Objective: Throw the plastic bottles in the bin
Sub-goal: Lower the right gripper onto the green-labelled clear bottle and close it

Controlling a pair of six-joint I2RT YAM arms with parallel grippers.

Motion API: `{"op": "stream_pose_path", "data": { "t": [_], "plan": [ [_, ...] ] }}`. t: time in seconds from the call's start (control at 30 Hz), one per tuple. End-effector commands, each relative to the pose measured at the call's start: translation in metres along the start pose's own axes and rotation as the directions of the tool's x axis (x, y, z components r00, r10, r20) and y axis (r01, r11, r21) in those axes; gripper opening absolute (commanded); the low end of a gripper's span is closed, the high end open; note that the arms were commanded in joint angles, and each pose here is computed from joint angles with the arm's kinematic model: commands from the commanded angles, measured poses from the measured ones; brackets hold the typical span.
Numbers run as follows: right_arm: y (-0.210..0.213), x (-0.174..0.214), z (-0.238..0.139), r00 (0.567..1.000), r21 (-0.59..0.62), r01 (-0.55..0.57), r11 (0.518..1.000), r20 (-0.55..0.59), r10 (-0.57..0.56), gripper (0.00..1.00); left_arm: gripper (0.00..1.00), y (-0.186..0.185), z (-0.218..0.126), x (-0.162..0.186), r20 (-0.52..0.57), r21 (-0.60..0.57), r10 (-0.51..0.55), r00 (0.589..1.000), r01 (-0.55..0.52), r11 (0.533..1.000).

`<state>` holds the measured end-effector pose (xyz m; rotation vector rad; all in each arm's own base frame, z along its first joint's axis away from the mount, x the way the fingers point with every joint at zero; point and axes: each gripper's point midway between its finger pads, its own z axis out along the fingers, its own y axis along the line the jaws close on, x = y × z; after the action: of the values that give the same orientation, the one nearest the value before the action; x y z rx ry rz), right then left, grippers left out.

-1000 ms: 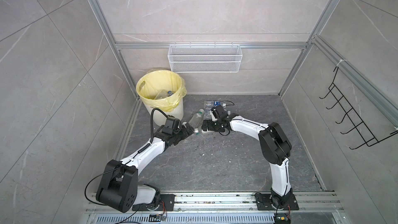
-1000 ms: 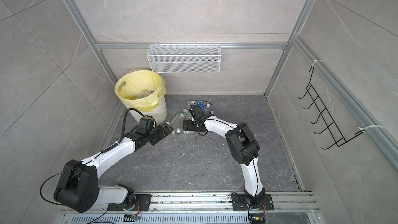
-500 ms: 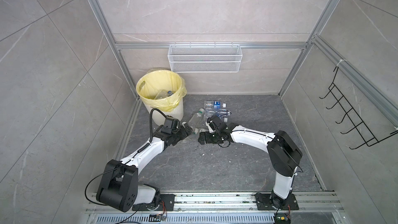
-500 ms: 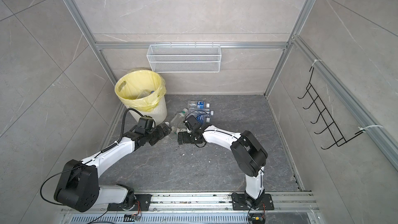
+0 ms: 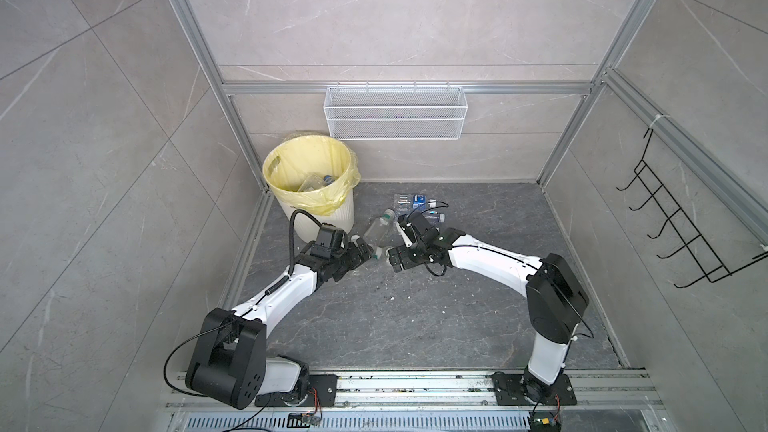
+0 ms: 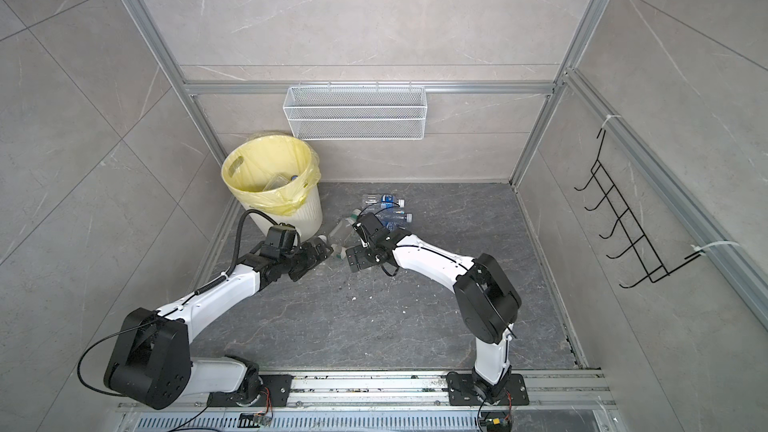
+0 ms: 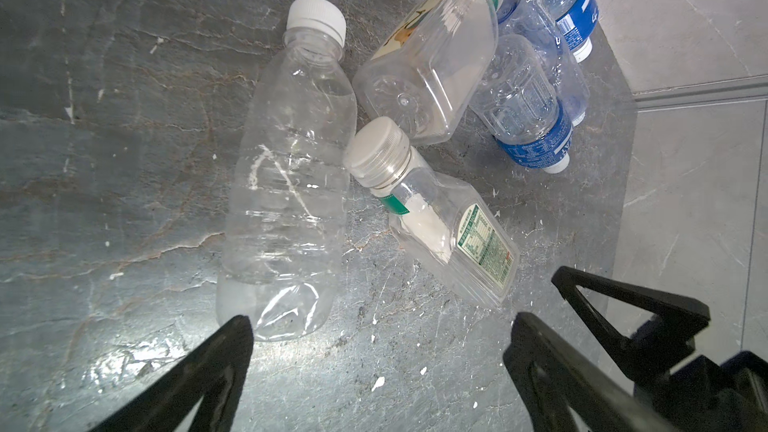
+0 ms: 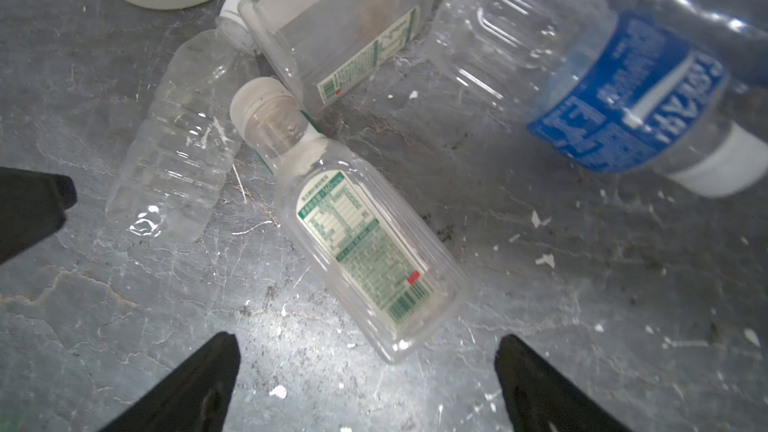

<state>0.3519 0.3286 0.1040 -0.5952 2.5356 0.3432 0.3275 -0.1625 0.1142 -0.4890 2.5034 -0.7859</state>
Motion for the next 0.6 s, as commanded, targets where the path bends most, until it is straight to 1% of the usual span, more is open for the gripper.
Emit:
{"op": "stream_pose_path", "data": {
  "t": [0.0, 0.1, 0.2, 0.37, 0.57],
  "plan": [
    [0.003, -0.009, 0.017, 0.995, 0.006, 0.102, 0.995, 0.004, -0.102, 0.98, 1.00, -0.008, -0.012, -0.002, 0.018, 0.045, -0.005, 1.000, 0.004, 0.999],
    [0.000, -0.006, 0.033, 0.991, 0.029, 0.128, 0.991, -0.031, -0.127, 0.97, 1.00, -0.005, -0.016, -0.001, 0.024, 0.032, -0.001, 1.000, 0.000, 0.999],
    [0.001, 0.002, 0.047, 0.989, 0.017, 0.139, 0.990, -0.053, -0.138, 0.96, 1.00, -0.003, -0.017, 0.000, 0.024, 0.024, 0.002, 1.000, -0.002, 1.000],
    [0.005, 0.018, 0.056, 0.988, -0.007, 0.129, 0.992, -0.088, -0.129, 0.91, 1.00, -0.002, -0.015, 0.002, 0.017, 0.021, -0.004, 1.000, 0.004, 1.000],
    [0.005, 0.033, 0.054, 0.991, -0.017, 0.101, 0.995, -0.091, -0.102, 0.76, 1.00, -0.006, -0.013, 0.000, 0.017, 0.036, -0.005, 1.000, 0.004, 0.999]
  ]
}}
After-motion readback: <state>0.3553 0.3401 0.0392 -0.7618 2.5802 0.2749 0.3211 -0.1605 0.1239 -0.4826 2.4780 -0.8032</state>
